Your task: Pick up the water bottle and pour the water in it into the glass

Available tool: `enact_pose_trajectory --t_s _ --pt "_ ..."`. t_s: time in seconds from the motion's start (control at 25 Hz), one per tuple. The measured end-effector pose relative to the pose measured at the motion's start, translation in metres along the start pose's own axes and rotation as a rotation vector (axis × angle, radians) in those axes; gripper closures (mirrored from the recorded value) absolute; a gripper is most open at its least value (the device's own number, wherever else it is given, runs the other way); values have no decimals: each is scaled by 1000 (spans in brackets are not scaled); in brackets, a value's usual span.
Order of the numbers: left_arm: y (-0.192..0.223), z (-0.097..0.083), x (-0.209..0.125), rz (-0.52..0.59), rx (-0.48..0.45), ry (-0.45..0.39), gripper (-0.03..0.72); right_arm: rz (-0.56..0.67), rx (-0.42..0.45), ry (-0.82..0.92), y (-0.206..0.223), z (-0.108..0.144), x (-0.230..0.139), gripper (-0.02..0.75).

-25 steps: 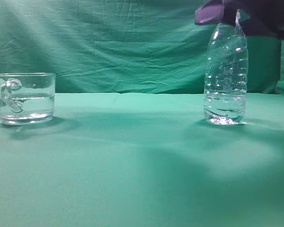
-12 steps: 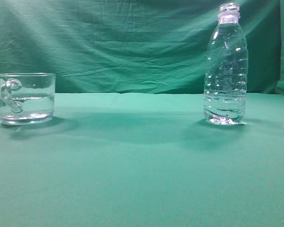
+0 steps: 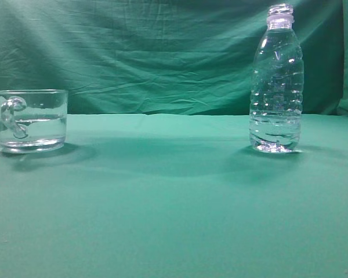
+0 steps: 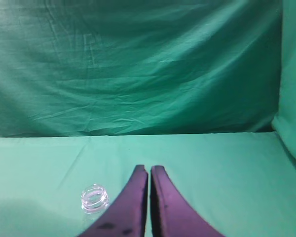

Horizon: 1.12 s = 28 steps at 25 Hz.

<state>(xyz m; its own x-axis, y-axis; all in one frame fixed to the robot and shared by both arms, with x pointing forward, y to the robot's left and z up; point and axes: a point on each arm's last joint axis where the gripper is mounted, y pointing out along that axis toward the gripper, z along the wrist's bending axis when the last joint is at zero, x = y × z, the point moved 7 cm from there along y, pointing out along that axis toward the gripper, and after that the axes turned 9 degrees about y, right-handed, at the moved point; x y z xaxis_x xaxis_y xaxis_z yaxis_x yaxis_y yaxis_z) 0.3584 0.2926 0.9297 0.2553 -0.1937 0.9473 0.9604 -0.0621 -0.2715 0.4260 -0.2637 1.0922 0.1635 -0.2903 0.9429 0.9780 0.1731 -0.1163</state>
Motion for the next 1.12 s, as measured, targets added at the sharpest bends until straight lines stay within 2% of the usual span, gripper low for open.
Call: enact_pose_trajectory --t_s 0.24,0.52,0.64,0.76,0.96,1.12 --pt "0 0 0 0 0 0 688 10 -12 71 -31 -4 -2 738" --pt "0 0 0 0 0 0 688 201 -158 79 -42 -27 -34 738" --pt "0 0 0 0 0 0 688 253 -182 12 -45 -31 -42 738" --pt "0 0 0 0 0 0 688 264 -166 -99 -45 -31 -42 738" --pt "0 0 0 0 0 0 688 197 -68 -308 -34 -27 -57 738" --pt "0 0 0 0 0 0 688 166 -33 -283 -34 -31 -85 738"
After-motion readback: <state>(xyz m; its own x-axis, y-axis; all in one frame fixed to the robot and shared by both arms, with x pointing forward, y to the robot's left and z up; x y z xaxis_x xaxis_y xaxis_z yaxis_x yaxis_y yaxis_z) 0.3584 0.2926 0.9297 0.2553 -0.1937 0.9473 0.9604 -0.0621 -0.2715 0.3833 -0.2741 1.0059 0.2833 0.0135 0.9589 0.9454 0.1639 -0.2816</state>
